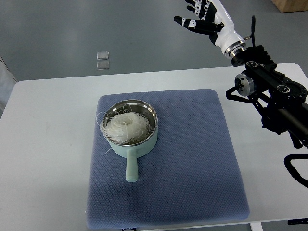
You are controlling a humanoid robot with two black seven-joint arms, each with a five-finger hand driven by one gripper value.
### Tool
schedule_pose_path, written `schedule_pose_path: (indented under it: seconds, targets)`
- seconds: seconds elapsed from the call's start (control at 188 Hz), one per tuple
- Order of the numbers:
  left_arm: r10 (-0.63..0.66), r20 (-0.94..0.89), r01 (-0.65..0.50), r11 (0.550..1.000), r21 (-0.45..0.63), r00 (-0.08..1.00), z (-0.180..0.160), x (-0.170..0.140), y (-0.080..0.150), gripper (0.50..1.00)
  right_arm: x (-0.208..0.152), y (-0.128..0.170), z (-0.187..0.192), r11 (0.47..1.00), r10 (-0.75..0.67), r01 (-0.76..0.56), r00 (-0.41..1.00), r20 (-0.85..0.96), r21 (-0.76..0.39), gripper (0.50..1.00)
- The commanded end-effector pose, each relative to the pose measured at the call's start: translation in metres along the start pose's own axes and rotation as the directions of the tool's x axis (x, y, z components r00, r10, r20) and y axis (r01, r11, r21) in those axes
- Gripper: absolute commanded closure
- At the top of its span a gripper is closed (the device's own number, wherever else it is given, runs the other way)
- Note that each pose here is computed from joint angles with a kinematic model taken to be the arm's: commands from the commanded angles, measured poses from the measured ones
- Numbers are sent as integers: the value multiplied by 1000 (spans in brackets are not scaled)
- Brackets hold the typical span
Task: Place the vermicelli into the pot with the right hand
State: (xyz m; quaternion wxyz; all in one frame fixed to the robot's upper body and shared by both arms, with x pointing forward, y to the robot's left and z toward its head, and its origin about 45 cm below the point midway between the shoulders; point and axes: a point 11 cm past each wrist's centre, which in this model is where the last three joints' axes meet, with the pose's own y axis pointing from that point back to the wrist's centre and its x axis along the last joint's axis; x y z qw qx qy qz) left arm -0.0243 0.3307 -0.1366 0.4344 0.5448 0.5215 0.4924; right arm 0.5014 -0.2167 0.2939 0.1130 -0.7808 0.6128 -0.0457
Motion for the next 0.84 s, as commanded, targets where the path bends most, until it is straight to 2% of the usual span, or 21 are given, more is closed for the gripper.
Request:
schedule_pose_path:
  seconds: [0.0, 0.09, 0.196, 0.425, 0.839]
  targets:
    - [0, 1, 0, 1000, 1, 1000, 0, 0, 0, 500, 30, 17, 32, 979, 194, -185, 976, 100, -88, 579]
    - [0, -1, 0, 1000, -1, 1000, 0, 0, 0, 500, 45, 37, 60, 950, 291, -266, 945, 150, -163, 579]
    - [1, -1, -1, 1000, -1, 1000, 0, 1, 0, 500, 50, 52, 77, 936, 320, -287, 935, 154, -204, 576]
    - [1, -1, -1, 1000, 1, 1000, 0, 1, 0, 500, 27, 73, 111, 920, 336, -276, 921, 197, -278, 576]
    - [4, -3, -4, 1000, 0, 1000, 0, 0, 0, 500, 25, 82, 121, 912, 351, -285, 914, 204, -295, 576]
